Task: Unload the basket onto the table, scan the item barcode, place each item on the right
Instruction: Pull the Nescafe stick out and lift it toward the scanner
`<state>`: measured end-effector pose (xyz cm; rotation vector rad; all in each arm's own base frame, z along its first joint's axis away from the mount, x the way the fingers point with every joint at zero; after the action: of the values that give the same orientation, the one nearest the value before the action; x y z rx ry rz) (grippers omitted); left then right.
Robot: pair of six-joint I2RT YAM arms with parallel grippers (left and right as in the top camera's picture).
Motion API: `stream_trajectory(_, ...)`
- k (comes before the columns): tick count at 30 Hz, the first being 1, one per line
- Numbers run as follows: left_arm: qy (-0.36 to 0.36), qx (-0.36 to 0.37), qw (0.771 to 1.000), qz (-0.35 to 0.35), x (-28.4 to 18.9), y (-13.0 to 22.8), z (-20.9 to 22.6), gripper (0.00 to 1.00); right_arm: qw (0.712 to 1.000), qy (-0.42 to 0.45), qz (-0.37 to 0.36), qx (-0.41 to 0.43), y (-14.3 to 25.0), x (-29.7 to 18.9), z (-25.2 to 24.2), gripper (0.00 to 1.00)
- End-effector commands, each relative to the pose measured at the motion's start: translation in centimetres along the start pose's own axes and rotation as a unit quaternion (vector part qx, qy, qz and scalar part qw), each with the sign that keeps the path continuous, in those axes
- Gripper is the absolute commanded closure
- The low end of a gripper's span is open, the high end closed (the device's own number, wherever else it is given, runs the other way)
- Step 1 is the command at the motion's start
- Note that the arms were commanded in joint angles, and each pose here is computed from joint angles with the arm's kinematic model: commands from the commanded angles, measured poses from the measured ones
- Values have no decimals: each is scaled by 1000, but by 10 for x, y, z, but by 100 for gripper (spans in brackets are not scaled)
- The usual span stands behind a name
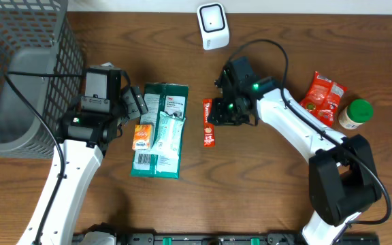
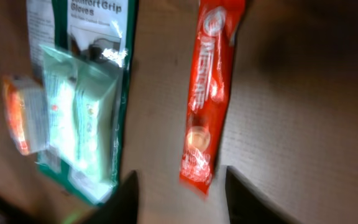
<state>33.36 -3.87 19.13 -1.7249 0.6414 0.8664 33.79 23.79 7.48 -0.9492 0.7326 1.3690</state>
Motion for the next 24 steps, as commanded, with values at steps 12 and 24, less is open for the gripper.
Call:
stream_trajectory(12, -6, 3, 1000, -2, 0, -2, 2, 16, 989, 49, -119, -69, -25, 33, -3, 36)
stream_trajectory(24, -6, 3, 1000, -2, 0, -2, 2, 15, 981, 59, -165, -79, -52, 49, -14, 44)
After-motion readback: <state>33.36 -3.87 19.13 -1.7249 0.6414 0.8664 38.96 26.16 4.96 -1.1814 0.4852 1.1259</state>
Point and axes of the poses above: each gripper's point midway between its finger pads, its own x axis out along the fingers, its own z axis along the line the jaws close on, y = z × x, the point moved 1 cm from there along -x, back along the fingers, and after that the axes turned 2 degrees about x, right-handed, at the moved point
